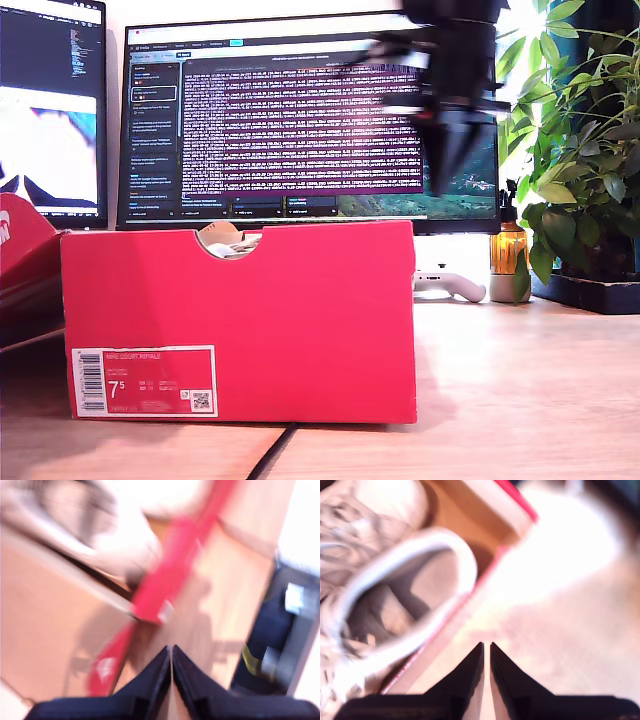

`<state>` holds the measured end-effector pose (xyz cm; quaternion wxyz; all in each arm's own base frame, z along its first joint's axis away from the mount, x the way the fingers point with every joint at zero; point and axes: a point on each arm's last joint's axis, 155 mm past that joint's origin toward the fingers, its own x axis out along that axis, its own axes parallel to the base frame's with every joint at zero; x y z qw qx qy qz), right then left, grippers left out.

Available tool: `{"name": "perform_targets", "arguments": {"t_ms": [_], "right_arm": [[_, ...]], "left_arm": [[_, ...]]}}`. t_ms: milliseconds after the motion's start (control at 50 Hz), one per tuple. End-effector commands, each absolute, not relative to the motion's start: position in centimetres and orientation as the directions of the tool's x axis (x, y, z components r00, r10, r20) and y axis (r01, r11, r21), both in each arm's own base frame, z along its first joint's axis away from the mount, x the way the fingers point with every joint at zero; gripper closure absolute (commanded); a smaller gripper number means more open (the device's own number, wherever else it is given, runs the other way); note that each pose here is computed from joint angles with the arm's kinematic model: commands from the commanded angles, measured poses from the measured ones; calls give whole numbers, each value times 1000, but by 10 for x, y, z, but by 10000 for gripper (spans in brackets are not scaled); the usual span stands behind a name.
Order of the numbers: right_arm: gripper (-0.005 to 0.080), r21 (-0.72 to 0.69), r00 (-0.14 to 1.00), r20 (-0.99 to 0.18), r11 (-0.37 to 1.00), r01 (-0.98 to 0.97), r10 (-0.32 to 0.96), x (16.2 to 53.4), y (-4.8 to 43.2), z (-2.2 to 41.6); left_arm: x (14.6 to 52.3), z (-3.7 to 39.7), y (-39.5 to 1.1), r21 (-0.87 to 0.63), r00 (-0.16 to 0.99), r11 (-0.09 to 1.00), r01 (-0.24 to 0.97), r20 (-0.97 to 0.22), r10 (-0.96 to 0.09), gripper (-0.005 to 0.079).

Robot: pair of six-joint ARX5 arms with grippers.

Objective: Pack the white shoes by picking the first shoe and placing it inside the red shoebox, left side, then picking and rotating the second shoe and placing it in the shoebox

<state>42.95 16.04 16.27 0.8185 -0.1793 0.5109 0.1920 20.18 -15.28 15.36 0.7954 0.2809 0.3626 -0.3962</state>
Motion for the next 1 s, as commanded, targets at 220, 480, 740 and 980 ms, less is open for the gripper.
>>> {"name": "perform_targets", "arguments": {"t_ms": [220,480,740,980], "right_arm": [[763,-39,419,-896,912,-408,149,437,116,176],[763,-57,513,-844,925,-375,156,433,104,177],[763,-87,620,-774,946,-311,133,410,82,161],[763,-147,747,-660,961,-234,81,379,59,155]], "left_arm": [[255,196,-151,106,588,693,713,-628,-510,761],[285,216,-126,55,673,760,648,-509,-536,761],[303,207,-111,15,730,805,593,-430,-531,761],[315,197,-90,0,831,893,451,-365,-420,761]]}}
